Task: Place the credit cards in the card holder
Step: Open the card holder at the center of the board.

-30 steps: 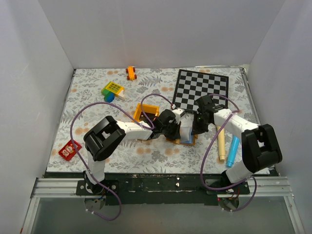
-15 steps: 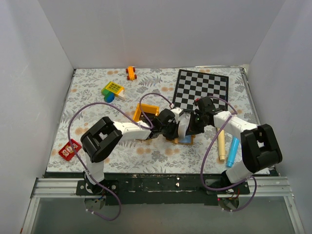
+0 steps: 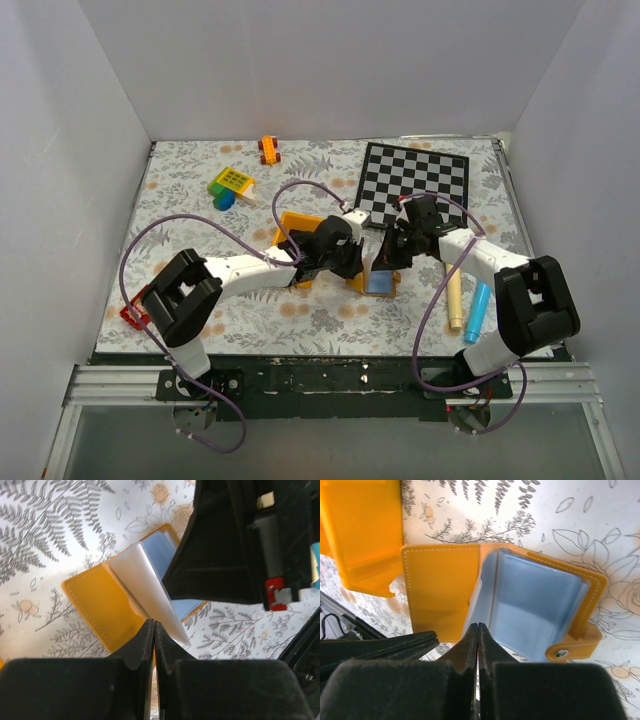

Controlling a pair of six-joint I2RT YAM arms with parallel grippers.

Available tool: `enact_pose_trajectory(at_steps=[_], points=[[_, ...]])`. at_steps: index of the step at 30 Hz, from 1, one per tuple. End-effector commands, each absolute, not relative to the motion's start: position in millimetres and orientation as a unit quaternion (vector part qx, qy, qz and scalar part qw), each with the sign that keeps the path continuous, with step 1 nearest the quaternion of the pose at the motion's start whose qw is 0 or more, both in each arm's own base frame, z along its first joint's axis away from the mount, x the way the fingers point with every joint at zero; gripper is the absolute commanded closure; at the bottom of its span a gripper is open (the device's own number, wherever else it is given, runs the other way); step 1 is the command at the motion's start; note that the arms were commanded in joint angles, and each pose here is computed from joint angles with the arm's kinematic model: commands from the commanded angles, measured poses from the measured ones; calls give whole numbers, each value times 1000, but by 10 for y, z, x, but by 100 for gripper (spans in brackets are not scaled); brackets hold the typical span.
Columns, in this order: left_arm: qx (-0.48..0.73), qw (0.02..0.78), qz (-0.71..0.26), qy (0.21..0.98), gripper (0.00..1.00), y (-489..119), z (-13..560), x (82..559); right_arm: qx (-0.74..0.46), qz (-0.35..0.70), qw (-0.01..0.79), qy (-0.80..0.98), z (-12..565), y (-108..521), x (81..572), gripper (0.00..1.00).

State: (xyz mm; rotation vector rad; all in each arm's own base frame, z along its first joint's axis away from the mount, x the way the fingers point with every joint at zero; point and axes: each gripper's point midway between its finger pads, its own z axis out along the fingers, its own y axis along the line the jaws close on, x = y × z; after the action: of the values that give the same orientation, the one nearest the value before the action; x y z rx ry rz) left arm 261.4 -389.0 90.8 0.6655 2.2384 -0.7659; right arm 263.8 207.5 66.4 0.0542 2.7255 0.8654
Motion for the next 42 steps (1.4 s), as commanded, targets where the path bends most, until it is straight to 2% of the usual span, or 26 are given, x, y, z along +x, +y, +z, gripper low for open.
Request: enact_pose_trajectory(at_steps=[1, 7, 18, 27, 34, 42], points=[[244, 360, -282, 855, 100, -3736, 1109, 2584, 8, 345, 143, 927, 748, 2233, 2693, 99], [221, 397, -262, 851, 100, -3518, 1346, 2616, 0, 348, 129, 929, 681, 2303, 2735, 99], [216, 416, -265, 843, 100, -3433, 1576, 2595, -25, 329, 118, 937, 554, 2444, 2678, 99], [220, 403, -272, 846, 100, -3485, 1475, 2569, -32, 324, 115, 939, 501, 2505, 2704, 99], [225, 396, -274, 847, 100, -3499, 1415, 2550, -40, 287, 104, 951, 252, 2545, 2716, 99], [250, 358, -291, 851, 100, -3673, 1054, 2493, -39, 264, 102, 958, 156, 2478, 2675, 99]])
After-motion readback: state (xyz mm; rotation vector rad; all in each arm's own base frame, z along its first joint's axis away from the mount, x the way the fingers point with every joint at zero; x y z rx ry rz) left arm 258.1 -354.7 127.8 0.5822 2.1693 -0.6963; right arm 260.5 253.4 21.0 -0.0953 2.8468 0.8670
